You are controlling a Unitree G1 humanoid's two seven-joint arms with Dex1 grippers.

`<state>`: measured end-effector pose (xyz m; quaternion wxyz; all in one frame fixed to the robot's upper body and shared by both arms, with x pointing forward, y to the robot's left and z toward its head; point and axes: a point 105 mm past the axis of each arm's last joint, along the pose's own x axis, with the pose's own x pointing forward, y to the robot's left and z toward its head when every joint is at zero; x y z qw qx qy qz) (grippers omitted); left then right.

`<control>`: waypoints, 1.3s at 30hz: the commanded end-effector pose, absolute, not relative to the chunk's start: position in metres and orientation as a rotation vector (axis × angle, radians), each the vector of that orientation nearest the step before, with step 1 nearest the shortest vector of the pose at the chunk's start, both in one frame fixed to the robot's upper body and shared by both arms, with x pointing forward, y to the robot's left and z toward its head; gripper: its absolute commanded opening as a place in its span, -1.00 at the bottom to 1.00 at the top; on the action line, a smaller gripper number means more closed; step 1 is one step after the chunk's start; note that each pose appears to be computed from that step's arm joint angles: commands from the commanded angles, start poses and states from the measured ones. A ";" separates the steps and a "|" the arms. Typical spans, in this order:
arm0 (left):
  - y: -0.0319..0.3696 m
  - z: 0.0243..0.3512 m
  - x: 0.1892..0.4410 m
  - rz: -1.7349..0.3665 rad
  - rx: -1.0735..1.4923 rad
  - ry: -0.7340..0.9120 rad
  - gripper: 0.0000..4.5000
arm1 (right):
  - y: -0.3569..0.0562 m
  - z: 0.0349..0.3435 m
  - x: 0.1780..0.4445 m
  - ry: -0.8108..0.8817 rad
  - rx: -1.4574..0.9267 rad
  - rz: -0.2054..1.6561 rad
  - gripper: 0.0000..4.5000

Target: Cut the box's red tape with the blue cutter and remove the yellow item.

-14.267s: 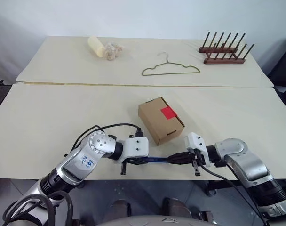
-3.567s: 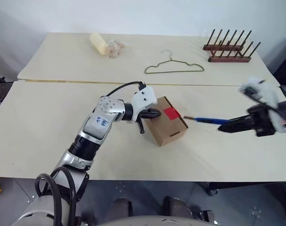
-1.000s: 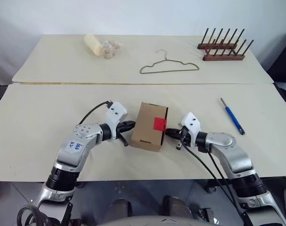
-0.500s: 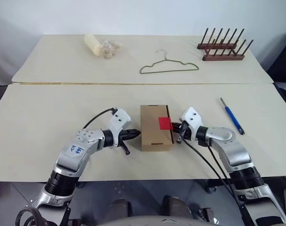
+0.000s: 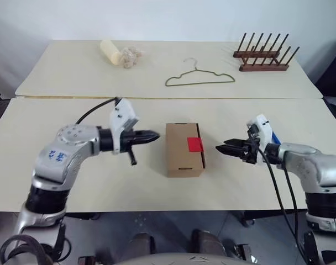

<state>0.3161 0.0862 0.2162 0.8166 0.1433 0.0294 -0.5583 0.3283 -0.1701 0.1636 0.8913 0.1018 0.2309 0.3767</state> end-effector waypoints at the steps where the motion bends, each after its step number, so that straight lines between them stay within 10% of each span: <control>1: 0.071 0.210 0.321 -1.234 0.363 0.058 -1.00 | -0.163 0.183 0.321 0.475 0.355 0.798 0.92; 20: 0.045 0.169 0.327 -1.250 0.392 0.167 -1.00 | -0.148 0.151 0.327 0.563 0.316 0.708 0.96; 39: 0.056 0.126 0.325 -1.171 0.379 0.348 -1.00 | -0.164 0.128 0.330 0.632 -0.199 0.608 0.96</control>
